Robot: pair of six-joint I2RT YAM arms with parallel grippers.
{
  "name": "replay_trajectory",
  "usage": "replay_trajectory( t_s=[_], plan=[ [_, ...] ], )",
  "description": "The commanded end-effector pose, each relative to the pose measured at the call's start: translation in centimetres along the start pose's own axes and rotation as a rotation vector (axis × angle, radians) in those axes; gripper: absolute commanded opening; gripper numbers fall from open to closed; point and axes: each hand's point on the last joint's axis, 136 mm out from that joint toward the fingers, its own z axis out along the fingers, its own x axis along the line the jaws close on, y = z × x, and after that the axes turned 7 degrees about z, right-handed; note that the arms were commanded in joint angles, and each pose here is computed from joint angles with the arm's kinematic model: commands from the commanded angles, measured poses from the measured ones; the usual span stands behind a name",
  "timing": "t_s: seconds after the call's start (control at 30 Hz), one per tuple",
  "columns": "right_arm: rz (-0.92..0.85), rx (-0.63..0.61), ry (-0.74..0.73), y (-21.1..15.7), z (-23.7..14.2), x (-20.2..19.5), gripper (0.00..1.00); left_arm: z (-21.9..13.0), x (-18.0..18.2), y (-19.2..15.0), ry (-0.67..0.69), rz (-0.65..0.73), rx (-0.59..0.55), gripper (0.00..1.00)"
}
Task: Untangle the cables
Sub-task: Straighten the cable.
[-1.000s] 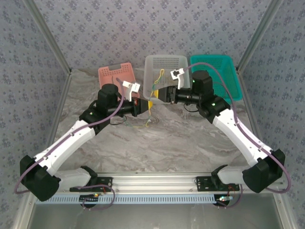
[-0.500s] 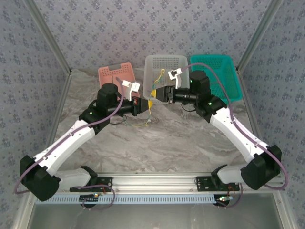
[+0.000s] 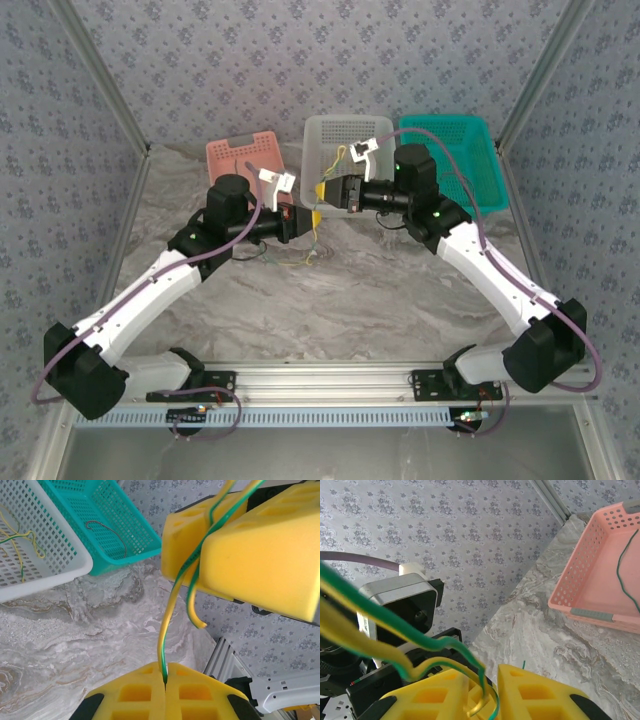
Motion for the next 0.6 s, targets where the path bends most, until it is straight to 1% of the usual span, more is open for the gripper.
replay_trajectory(
  t_s=[0.0,0.07,0.17,0.3,0.4,0.57],
  plan=[
    [-0.033,0.010,0.037,0.4,-0.4,1.8,0.25,-0.4,-1.6,1.6,-0.035,0.045,-0.029,0.00],
    [-0.038,0.026,0.028,0.0,-0.6,1.7,0.25,-0.4,-1.5,1.5,-0.030,0.047,-0.020,0.00],
    [-0.039,0.046,0.006,-0.4,-1.1,1.4,0.17,-0.5,-1.4,1.5,-0.023,0.055,-0.009,0.00],
    [-0.031,0.059,-0.012,-0.6,-1.7,0.8,0.14,-0.7,-1.2,1.4,-0.013,0.061,0.006,0.00],
    [-0.028,0.061,-0.023,-0.6,-2.1,0.6,0.06,-0.8,-1.1,1.4,-0.010,0.063,0.014,0.00],
    [-0.033,0.060,-0.030,-0.3,-2.7,0.6,0.00,-0.8,-1.0,1.2,-0.004,0.065,0.027,0.00]
  ],
)
